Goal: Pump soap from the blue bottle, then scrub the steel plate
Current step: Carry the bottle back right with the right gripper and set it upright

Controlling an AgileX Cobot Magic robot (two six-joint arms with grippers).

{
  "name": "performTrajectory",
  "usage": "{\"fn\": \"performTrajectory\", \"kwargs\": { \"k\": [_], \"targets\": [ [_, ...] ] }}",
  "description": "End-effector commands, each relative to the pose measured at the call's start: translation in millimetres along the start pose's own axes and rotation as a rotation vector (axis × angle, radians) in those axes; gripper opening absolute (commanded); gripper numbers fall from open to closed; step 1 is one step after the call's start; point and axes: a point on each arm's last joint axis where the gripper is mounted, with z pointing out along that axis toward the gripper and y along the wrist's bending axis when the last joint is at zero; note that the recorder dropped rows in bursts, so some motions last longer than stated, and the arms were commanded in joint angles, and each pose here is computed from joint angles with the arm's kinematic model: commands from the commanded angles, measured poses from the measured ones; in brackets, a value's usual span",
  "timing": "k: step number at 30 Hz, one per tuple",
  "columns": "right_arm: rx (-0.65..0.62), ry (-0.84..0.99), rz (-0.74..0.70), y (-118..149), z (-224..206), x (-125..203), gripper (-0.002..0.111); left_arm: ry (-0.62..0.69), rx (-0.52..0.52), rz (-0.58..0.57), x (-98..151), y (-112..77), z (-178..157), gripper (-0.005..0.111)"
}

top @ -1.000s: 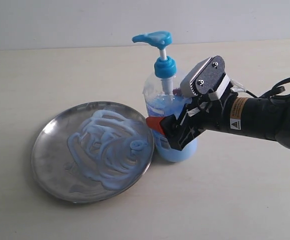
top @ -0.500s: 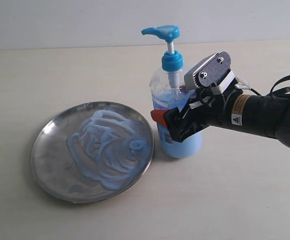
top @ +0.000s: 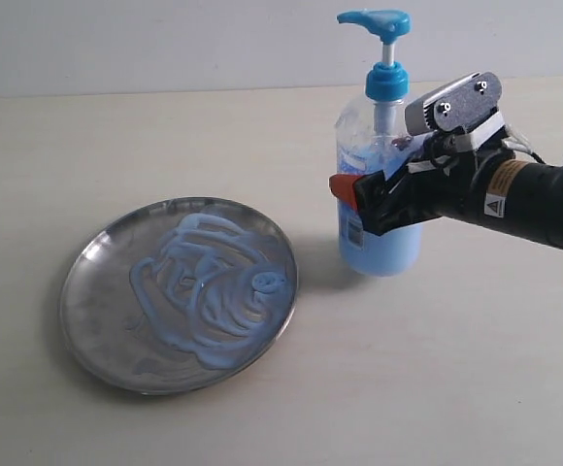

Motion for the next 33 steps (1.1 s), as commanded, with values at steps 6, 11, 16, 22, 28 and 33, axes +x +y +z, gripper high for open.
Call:
{"fn": "performTrajectory", "kwargs": {
  "k": [6, 11, 16, 22, 28, 33],
  "targets": [
    [-0.003, -0.228, -0.024, 7, -16, -9, 0.0, -0.027, -0.011, -0.014, 11, 2.3, -4, 0.0],
    [-0.01, -0.217, -0.037, 7, -16, -7, 0.0, -0.041, 0.004, -0.029, 10, 1.2, -3, 0.0],
    [-0.072, -0.226, -0.072, 12, -11, -1, 0.0, -0.045, 0.018, -0.042, 9, -0.1, -3, 0.0],
    [-0.148, -0.221, -0.112, 17, -6, 11, 0.0, -0.05, 0.045, -0.066, 9, -2.5, -3, 0.0],
    [-0.175, -0.2, -0.129, 9, -7, 18, 0.0, -0.05, 0.048, -0.069, 9, -2.8, -3, 0.0],
    [-0.159, -0.205, -0.108, 3, -9, 18, 0.0, -0.059, 0.047, -0.069, 8, -2.6, -3, 0.0]
  ]
}}
